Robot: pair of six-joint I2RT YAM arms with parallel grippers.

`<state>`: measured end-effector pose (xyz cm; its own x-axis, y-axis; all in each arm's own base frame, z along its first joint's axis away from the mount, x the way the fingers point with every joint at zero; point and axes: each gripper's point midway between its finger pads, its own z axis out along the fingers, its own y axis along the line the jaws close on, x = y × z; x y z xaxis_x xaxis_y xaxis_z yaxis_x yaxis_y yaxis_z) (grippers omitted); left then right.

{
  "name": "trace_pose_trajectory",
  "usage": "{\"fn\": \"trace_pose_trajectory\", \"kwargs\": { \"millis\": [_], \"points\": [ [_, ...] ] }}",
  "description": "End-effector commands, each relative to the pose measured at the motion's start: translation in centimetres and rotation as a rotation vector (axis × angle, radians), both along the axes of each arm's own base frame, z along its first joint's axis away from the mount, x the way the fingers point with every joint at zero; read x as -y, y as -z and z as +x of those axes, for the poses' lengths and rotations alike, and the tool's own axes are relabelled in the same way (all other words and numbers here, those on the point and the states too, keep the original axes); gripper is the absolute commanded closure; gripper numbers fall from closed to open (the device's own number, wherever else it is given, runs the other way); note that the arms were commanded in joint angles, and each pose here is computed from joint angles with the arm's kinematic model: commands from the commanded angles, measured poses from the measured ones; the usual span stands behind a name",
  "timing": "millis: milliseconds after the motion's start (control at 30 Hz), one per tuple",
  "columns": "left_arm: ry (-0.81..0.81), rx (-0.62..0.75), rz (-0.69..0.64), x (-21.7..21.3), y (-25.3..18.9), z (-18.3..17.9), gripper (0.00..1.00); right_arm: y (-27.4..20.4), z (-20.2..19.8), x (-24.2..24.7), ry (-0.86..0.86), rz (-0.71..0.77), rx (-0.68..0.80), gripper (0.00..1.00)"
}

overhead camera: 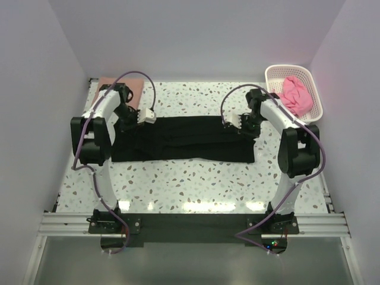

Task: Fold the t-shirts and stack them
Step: Fold the tshirt

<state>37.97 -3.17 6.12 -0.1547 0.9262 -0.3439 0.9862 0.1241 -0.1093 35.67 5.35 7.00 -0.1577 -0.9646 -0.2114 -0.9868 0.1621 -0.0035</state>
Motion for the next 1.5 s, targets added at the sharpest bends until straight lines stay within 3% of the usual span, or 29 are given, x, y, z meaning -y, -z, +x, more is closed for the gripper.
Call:
{"fn": "trace_pose_trajectory", "kwargs": {
  "millis": [0, 100, 167, 200, 267, 300, 367, 600, 667, 800, 1467],
  "points": [
    [-0.016, 0.021, 0.005, -0.6, -0.3, 1.2, 0.87, -0.6, 1.0, 0.2, -0.014, -0.005, 0.016, 1.00],
    [-0.025, 0.018, 0.000, -0.6, -0.1, 1.6, 0.80, -0.6, 1.4, 0.0, 0.003, -0.004, 0.015, 0.99],
    [-0.047, 0.011, -0.003, -0.5, 0.0, 1.8, 0.72, -0.7, 1.5, 0.1, 0.021, -0.008, 0.009, 0.92],
    [-0.060, 0.021, -0.009, -0.5, -0.2, 2.2, 0.66, -0.8, 1.5, 0.3, 0.058, -0.018, 0.004, 0.75],
    [-0.133, 0.025, -0.034, -1.5, -0.7, 2.6, 0.61, -1.7, 1.8, 0.8, 0.119, -0.008, 0.007, 0.62],
    [-0.176, 0.034, -0.048, -2.6, -1.4, 3.0, 0.60, -2.1, 1.4, 1.0, 0.180, 0.003, -0.015, 0.49],
    [-0.262, 0.018, -0.105, -3.2, -2.5, 3.1, 0.58, -3.6, 1.5, 1.6, 0.268, 0.044, -0.020, 0.42],
    [-0.584, -0.138, -0.240, -6.2, -2.7, -2.1, 0.55, -4.3, -4.8, 1.2, 0.606, 0.163, -0.311, 0.42],
    [-0.668, -0.178, -0.273, -7.1, -1.8, -3.3, 0.47, -3.9, -5.3, 1.6, 0.688, 0.196, -0.335, 0.43],
    [-0.802, -0.215, -0.312, -8.1, -1.0, -4.5, 0.45, -1.7, -6.4, 1.2, 0.820, 0.185, -0.381, 0.43],
    [-0.873, -0.274, -0.275, -7.8, 2.2, -7.3, 0.41, 3.7, -6.9, 1.8, 0.940, 0.104, -0.426, 0.43]
  ]
}}
